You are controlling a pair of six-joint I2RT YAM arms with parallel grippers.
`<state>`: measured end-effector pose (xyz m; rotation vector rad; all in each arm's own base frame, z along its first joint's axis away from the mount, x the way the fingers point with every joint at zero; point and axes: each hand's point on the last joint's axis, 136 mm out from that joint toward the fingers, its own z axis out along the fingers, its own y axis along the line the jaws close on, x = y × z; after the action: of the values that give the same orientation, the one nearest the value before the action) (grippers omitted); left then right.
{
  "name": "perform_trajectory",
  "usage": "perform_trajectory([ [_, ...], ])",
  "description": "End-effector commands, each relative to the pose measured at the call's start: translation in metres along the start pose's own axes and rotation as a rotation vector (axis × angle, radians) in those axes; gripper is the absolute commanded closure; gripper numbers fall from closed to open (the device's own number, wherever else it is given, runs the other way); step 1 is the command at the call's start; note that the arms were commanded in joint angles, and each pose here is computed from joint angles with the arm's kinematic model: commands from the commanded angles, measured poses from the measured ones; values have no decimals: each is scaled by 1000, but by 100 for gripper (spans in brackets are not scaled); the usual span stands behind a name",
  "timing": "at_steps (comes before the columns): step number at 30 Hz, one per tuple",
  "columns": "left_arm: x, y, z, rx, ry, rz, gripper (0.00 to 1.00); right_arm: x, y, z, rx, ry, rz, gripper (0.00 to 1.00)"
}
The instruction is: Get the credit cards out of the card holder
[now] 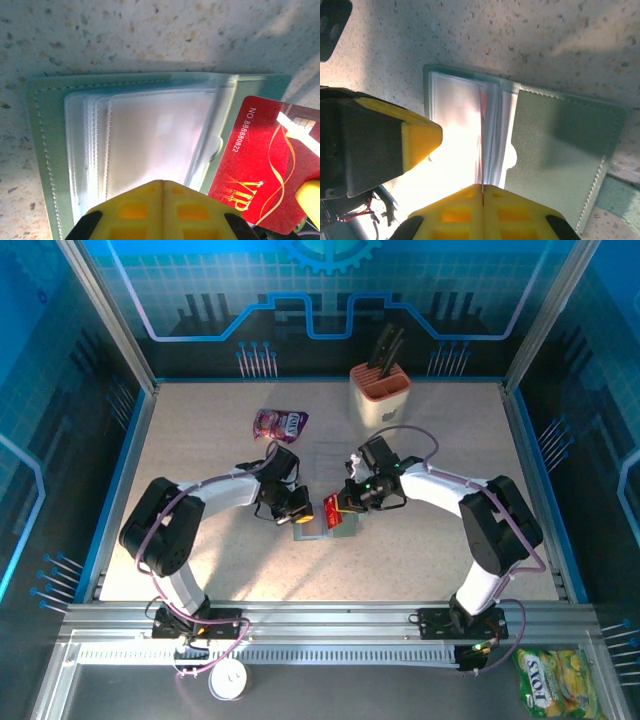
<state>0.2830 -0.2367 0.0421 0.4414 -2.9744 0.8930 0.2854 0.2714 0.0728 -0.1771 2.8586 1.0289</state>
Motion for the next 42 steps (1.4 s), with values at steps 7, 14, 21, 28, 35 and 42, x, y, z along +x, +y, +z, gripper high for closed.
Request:
perform_trajectory([
  [7,-12,-18,-31,-4,-88,8,98,-24,8,-29,105,9,-301,100],
  [14,-26,-26,-47,22,-146,4,97,-25,11,-32,164,119,-719,100],
  [21,-27,-28,-55,41,-164,-2,97,-41,-4,-37,321,256,-1058,100],
  [28,-28,-14,-70,36,-184,-28,96,-69,9,-37,311,312,-1204,100],
  [35,-34,-7,-81,51,-199,-47,96,-107,20,-42,313,309,-1227,100],
  [42,-50,-4,-91,60,-196,-48,96,-123,16,-29,300,344,-1236,100],
])
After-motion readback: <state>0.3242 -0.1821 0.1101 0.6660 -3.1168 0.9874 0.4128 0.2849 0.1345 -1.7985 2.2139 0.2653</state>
